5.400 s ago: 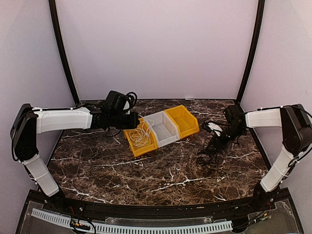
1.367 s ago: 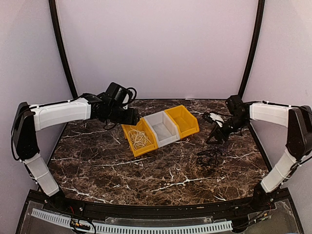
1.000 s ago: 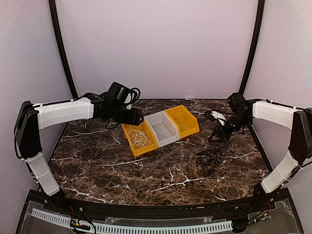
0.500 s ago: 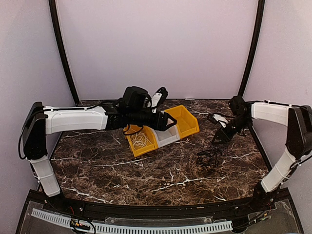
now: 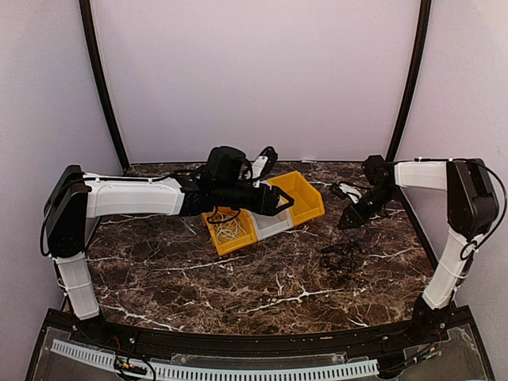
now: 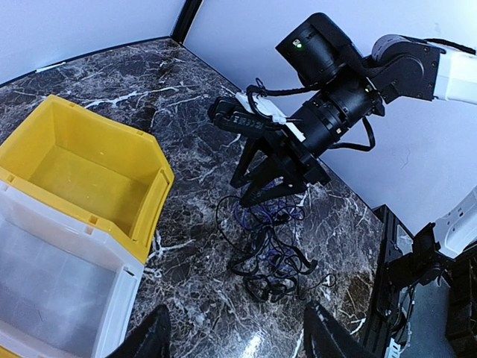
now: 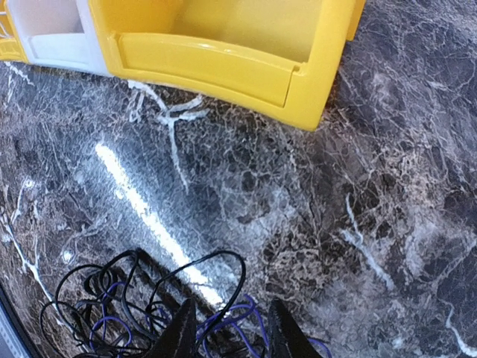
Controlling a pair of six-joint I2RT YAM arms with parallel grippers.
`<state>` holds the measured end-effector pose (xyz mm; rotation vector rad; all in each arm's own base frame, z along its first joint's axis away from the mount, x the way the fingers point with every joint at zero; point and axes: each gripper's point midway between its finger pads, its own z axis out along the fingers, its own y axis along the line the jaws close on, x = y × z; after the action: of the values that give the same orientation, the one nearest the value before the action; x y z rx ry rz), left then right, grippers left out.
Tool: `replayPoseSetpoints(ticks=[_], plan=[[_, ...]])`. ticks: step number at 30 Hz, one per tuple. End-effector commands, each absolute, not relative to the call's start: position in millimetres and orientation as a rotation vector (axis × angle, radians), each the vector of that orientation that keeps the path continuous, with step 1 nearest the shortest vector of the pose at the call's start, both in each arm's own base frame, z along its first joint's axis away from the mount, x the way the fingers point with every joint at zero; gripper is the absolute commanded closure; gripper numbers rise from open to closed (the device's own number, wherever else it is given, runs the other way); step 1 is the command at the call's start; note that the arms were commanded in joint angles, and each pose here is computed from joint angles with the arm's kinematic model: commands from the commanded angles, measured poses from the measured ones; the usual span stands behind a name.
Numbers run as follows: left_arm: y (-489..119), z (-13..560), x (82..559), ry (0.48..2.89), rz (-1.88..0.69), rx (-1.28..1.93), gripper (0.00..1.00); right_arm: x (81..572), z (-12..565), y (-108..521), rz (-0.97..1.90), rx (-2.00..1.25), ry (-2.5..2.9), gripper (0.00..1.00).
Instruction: Untangle the cables
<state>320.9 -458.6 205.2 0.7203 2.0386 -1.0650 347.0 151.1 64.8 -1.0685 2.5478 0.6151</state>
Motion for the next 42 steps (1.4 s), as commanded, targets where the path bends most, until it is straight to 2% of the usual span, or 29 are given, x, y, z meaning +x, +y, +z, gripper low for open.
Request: replayPoseSetpoints(ticks=[1,11,15,20,23,24,27,30,36,42], plan=[[-464.6,216.5,316.1,2.005,-1.11,0.728,0.41,356.8,62.6,160.0,0.686,-1.055,2.542,0.74],[-467.7,210.4,316.6,2.016,-1.116,0.73,0.41,361.2,70.7,166.1,0.725,-1.059,2.514,0.99],[-473.3,208.0,318.0,2.009,-1.136,0.736,0.41,359.5,98.0,169.8,0.742,-1.057,2.451,1.0],[-482.8,203.1,319.2,1.985,-1.147,0.754,0.41,349.3,171.8,182.8,0.815,-1.062,2.27,1.0],[-493.8,196.8,322.3,1.969,-1.159,0.764,0.4,350.3,186.9,179.6,0.763,-1.041,2.238,1.0],[-497.6,194.8,321.3,1.97,-1.166,0.771,0.4,351.4,181.4,176.7,0.738,-1.032,2.258,0.99],[-509.0,185.8,324.6,1.989,-1.179,0.756,0.41,349.9,147.4,166.0,0.683,-1.024,2.368,0.8],[-512.1,182.6,324.1,1.995,-1.189,0.741,0.41,346.9,114.6,162.2,0.697,-1.032,2.471,0.72],[-511.4,179.2,317.2,2.022,-1.195,0.754,0.41,359.6,86.1,160.9,0.694,-1.006,2.552,0.64],[-506.9,175.9,311.6,2.033,-1.198,0.753,0.41,362.2,63.8,162.0,0.722,-1.005,2.614,0.63]])
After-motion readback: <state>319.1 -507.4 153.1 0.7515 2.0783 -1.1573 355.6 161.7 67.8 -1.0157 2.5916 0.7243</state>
